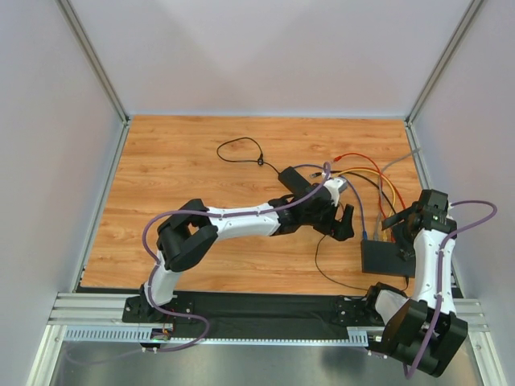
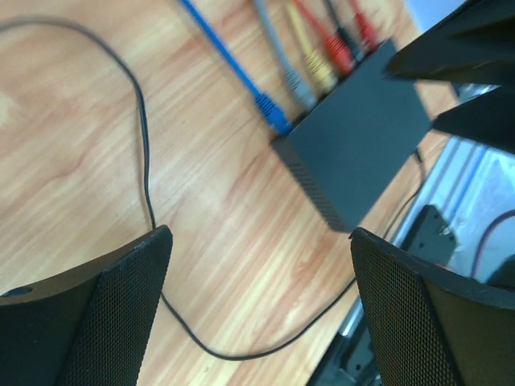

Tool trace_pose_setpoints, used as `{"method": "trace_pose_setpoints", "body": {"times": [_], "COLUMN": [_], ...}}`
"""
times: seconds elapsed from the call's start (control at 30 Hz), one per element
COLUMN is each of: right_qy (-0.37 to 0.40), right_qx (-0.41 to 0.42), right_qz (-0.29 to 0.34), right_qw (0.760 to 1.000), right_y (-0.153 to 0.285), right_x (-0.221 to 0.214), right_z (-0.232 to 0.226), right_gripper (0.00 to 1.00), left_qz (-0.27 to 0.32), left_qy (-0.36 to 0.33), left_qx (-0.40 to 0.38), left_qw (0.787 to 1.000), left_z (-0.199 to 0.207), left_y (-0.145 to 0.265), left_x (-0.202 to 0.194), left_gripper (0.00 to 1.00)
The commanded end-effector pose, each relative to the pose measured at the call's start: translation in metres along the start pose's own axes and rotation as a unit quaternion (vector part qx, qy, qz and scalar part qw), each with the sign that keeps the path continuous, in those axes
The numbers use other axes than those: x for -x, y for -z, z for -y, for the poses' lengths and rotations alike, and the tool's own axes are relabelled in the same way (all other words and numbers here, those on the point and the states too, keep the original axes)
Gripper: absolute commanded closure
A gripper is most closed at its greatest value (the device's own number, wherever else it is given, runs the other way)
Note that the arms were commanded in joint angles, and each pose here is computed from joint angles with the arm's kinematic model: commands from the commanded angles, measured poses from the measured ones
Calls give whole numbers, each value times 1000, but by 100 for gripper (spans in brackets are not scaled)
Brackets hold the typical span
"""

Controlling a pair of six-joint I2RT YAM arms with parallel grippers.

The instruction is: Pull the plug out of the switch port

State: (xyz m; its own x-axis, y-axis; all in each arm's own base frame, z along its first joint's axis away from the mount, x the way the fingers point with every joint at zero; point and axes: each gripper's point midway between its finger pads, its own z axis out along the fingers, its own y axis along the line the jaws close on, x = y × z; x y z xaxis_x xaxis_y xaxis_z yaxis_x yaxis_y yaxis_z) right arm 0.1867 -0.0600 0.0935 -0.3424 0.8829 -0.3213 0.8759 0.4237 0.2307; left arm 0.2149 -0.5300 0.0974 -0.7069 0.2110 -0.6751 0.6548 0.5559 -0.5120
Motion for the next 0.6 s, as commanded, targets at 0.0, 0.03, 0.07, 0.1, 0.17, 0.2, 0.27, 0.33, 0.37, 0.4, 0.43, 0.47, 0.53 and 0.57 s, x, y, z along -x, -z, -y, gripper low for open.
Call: {"method": "trace_pose_setpoints", "body": {"times": [0.0,0.03,0.07,0.1,0.17,0.2,0.27,0.33,0.37,0.4,0.43,0.47,0.53,0.57], "right_qy": [5,5,5,4,7,11,14,15,16,15,14,13,5,2], "right_qx": [31,32,32,31,24,24,9,8,10,12,10,7,0,-4], "right_qz": [23,22,23,24,29,33,41,42,41,42,41,45,48,52], "right_qw": [999,999,999,999,999,999,999,999,999,999,999,999,999,999], "right_y": [9,9,9,9,10,13,14,12,12,12,10,9,8,8], "right_x": [12,11,11,11,13,16,18,18,17,16,15,15,15,17], "right_z": [-13,-13,-12,-12,-9,-10,-4,-4,-4,-4,-2,0,2,3], "right_gripper": [20,20,20,20,20,20,19,19,19,19,19,19,19,19], "left_qz": [73,58,46,46,22,12,-23,-55,-51,-51,-58,-60,-54,-52], "left_qy": [-21,-16,-1,6,33,68,120,191,204,219,231,236,264,277], "left_qx": [-20,-27,-60,-78,-91,-109,-120,-140,-148,-145,-136,-130,-104,-97], "left_qw": [997,998,997,996,995,992,985,970,966,964,961,961,957,955], "left_z": [31,32,45,55,57,69,64,68,69,69,67,67,62,58], "left_y": [23,15,13,12,1,1,-13,-18,-20,-21,-23,-23,-26,-27], "left_x": [58,52,50,55,46,54,44,33,35,36,33,32,35,35], "left_gripper": [0,0,0,0,1,7,14,27,29,29,30,30,30,30]}}
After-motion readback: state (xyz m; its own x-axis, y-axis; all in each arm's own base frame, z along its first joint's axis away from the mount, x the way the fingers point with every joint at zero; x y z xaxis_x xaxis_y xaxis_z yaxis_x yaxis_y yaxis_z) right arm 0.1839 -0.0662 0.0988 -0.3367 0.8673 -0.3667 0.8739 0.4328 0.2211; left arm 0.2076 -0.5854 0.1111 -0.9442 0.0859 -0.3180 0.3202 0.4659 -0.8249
